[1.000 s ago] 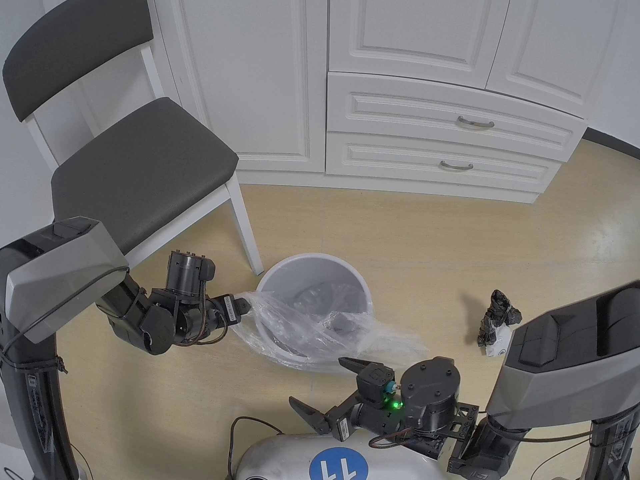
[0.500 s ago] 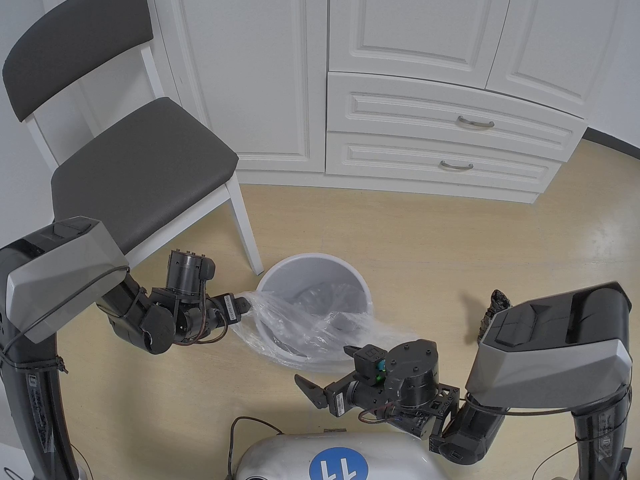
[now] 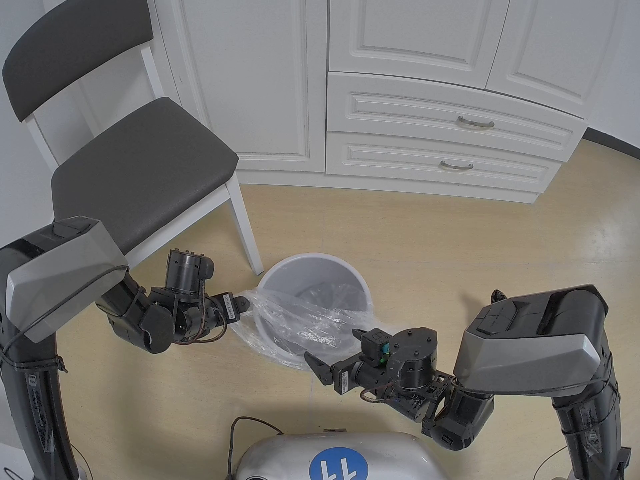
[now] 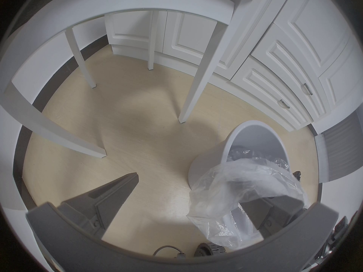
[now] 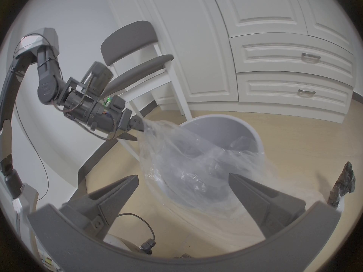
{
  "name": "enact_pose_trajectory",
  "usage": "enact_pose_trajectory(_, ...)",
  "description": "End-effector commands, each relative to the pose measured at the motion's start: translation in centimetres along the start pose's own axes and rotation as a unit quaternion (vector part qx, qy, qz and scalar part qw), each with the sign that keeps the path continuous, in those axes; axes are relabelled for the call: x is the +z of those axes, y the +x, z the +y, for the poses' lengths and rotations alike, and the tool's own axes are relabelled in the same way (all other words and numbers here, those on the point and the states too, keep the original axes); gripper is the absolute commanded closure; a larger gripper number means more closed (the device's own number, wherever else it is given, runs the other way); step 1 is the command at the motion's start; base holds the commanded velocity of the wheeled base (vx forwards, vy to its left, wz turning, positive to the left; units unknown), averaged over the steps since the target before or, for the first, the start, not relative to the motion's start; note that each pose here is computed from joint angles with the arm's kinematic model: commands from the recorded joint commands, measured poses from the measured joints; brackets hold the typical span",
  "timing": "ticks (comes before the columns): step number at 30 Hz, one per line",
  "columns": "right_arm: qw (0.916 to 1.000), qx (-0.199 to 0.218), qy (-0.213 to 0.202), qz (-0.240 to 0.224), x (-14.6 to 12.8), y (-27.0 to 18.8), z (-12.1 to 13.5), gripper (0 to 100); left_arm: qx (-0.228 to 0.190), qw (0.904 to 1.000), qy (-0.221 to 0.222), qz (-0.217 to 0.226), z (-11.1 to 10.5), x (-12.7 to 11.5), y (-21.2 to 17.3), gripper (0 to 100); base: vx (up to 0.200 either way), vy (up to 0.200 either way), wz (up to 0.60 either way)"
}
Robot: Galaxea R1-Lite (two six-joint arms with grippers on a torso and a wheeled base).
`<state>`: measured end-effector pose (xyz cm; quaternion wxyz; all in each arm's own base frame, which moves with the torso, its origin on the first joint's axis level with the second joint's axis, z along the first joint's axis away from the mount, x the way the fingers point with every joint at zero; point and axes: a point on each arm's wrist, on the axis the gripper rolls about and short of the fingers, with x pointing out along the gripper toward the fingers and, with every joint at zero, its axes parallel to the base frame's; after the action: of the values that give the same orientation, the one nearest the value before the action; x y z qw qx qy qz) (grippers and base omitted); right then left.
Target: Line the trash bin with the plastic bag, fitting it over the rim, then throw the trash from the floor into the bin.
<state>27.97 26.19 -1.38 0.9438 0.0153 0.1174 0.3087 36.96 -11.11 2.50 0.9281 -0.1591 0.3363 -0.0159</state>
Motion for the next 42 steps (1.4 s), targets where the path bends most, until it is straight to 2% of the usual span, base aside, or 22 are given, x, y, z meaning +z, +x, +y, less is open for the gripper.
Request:
enact_pose_trajectory(1,1.0,-0.003,0.0,0.003,-0.3,0.1,-0.5,0,0.001,1.0,0.0,0.001,0.0,-0.1,0.0,0,0.0,0.0,0.0)
enact_pose_trajectory(8,0.9997,-0.005,-0.003,0.026,-2.5,0.9,-0.7,0,0.0,1.0,0.0,0.0,0.0,0.0,0.0,0,0.0,0.0,0.0)
enact_pose_trajectory(13,0.9998,-0.008,-0.001,0.02,-3.0,1.7,-0.7,0,0.001,1.0,0.0,0.001,0.0,-0.1,0.0,0,0.0,0.0,0.0)
enact_pose_trajectory(14,0.9998,-0.009,0.001,0.015,-3.0,2.0,-0.7,100,0.001,1.0,0.0,0.001,0.0,-0.1,0.0,0,0.0,0.0,0.0)
enact_pose_trajectory(22,0.9999,-0.011,0.002,0.006,-3.5,2.5,-0.9,100,0.001,1.0,0.0,0.001,0.0,-0.1,0.0,0,0.0,0.0,0.0)
enact_pose_trajectory(28,0.9993,-0.017,0.007,-0.031,-1.8,4.2,-1.4,100,0.004,0.9999,0.002,0.01,0.1,-0.7,0.2,0,0.0,0.0,0.0)
enact_pose_trajectory(30,0.999,-0.031,0.009,-0.031,-0.8,5.3,-2.4,100,0.005,0.9999,0.002,0.011,0.3,-0.7,0.2,0,0.0,0.0,0.0)
enact_pose_trajectory(35,0.9969,-0.069,0.017,-0.034,4.0,9.3,-6.0,100,0.011,0.9996,0.02,0.014,1.2,-0.5,-0.6,0,0.0,0.0,0.0)
enact_pose_trajectory(40,0.9949,-0.09,0.021,-0.04,7.3,13.3,-7.9,100,0.014,0.9982,0.052,0.025,1.8,-0.9,-1.4,0,0.0,0.0,0.0)
enact_pose_trajectory(42,0.9946,-0.091,0.022,-0.044,7.8,13.8,-7.9,100,0.014,0.9981,0.053,0.027,1.8,-1.0,-1.5,0,0.0,0.0,0.0)
